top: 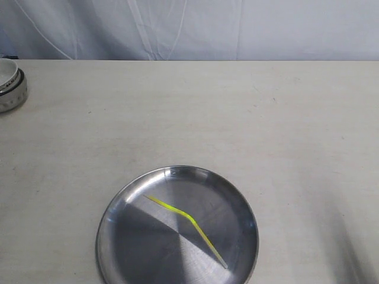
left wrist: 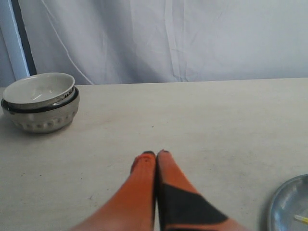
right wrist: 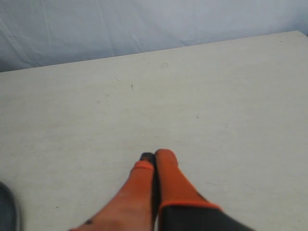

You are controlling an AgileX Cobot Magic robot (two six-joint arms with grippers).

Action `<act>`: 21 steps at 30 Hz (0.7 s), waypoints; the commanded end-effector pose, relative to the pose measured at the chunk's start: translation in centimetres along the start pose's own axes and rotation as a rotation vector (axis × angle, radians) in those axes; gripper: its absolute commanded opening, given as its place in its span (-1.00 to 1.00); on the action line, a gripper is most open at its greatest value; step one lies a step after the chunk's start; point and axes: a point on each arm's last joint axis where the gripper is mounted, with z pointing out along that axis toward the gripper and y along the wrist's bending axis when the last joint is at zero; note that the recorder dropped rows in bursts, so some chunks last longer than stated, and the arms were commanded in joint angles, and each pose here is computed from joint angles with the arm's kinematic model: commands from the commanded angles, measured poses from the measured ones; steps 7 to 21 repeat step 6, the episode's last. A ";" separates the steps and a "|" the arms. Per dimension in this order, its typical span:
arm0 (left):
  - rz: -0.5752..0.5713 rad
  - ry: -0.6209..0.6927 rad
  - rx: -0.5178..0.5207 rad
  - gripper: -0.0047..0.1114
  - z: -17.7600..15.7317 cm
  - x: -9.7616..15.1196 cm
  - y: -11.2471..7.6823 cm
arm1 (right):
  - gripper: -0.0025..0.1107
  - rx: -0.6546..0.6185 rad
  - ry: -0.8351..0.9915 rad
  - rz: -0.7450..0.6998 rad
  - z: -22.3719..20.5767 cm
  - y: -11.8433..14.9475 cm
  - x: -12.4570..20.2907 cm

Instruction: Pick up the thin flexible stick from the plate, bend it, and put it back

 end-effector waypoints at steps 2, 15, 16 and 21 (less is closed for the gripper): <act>-0.002 -0.012 -0.001 -0.92 0.0 0.0 0.0 | -0.97 0.004 -0.015 -0.002 0.0 0.0 0.0; -0.002 -0.012 -0.001 -0.92 0.0 0.0 0.0 | -0.97 0.004 -0.013 0.000 0.0 0.0 0.0; -0.002 -0.012 -0.001 -0.92 0.0 0.0 0.0 | -0.97 0.004 -0.013 0.000 0.0 0.0 0.0; -0.002 -0.012 -0.001 -0.92 0.0 0.0 0.0 | -0.97 0.004 -0.013 0.000 0.0 0.0 0.0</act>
